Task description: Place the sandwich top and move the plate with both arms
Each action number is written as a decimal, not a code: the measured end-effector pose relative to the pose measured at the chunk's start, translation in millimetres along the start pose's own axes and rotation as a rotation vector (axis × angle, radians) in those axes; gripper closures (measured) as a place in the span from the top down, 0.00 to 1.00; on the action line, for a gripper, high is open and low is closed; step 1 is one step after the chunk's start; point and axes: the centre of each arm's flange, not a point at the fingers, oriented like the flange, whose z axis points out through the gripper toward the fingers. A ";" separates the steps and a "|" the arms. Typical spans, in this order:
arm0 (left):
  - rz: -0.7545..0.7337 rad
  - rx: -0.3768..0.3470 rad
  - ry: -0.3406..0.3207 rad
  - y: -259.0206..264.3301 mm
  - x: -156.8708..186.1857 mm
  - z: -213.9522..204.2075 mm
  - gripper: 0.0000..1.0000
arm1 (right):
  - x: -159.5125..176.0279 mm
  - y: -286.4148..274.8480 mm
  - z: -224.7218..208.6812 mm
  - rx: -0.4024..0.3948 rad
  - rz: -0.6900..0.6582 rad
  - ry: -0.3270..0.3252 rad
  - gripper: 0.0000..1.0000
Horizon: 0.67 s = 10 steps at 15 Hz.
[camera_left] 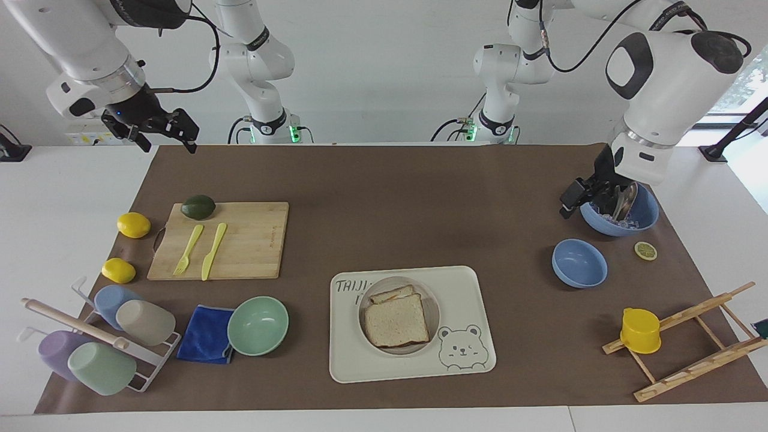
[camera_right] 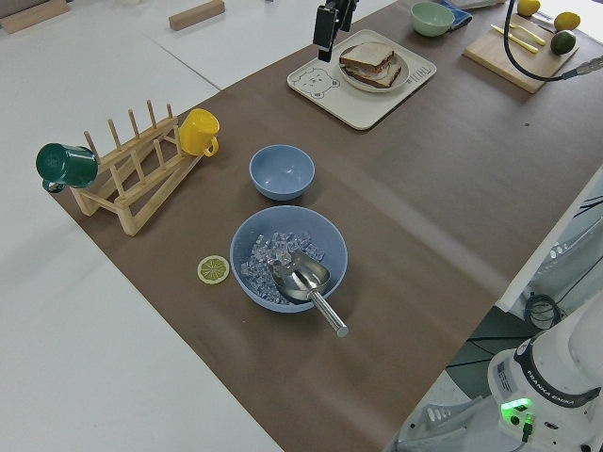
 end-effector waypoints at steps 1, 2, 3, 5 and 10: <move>0.023 0.003 -0.008 -9.7 -5.7 -10.7 1.00 | 0.0 -0.3 0.0 0.000 -0.001 0.000 1.00; 0.056 0.005 -0.020 -23.0 -11.8 -22.1 1.00 | 0.0 -0.8 -0.1 0.000 -0.001 0.000 1.00; 0.102 0.007 -0.037 -38.1 -18.2 -33.0 1.00 | 0.0 -1.3 -0.2 0.000 -0.002 0.001 1.00; 0.185 0.004 -0.070 -64.1 -31.1 -50.5 1.00 | 0.0 -2.3 -0.4 -0.001 -0.004 0.001 1.00; 0.285 0.054 -0.150 -44.9 -58.7 -38.4 1.00 | 0.0 -2.9 -0.4 -0.001 -0.005 0.001 1.00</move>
